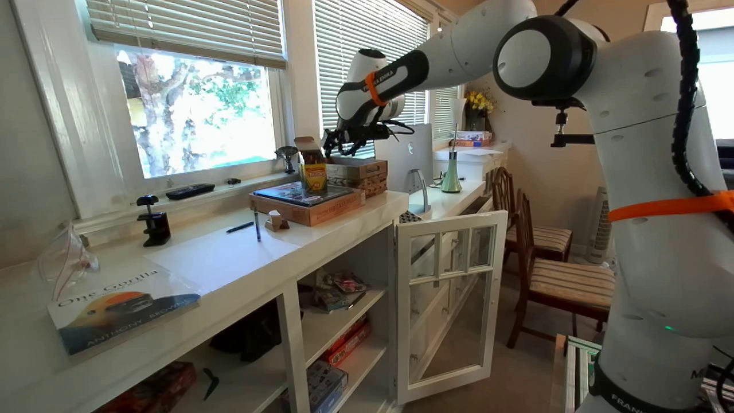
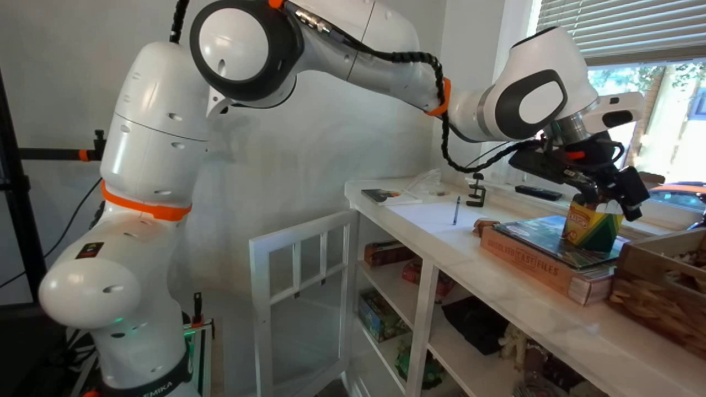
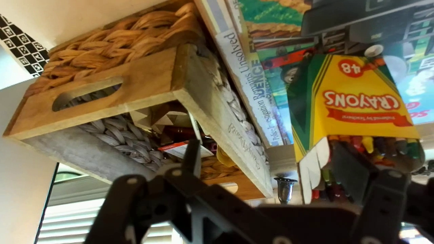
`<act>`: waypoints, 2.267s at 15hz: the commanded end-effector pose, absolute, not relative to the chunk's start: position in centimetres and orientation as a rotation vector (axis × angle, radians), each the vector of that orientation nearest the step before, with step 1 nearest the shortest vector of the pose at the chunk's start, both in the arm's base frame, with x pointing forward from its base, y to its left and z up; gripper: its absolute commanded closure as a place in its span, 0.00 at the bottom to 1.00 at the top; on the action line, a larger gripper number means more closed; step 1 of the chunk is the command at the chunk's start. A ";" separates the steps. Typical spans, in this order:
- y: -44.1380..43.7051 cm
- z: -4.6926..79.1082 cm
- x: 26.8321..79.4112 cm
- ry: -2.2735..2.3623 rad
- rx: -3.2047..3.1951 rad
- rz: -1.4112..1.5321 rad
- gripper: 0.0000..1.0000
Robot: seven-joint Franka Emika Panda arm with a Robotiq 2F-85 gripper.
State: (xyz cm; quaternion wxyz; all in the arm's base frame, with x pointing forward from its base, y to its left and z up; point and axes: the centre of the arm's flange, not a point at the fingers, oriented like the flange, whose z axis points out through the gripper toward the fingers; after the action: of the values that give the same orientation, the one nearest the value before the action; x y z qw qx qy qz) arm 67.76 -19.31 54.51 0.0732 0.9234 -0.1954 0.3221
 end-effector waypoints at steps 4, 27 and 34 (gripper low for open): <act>-20.2 53.6 70.0 -0.670 2.792 1.060 0.11; -18.6 53.4 72.8 -0.635 2.809 1.141 0.94; -18.5 54.6 72.3 -0.645 2.802 1.180 0.96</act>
State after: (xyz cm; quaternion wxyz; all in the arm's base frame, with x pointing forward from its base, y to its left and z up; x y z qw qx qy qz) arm 72.07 -18.34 54.29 0.0305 0.9052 -0.2032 0.3720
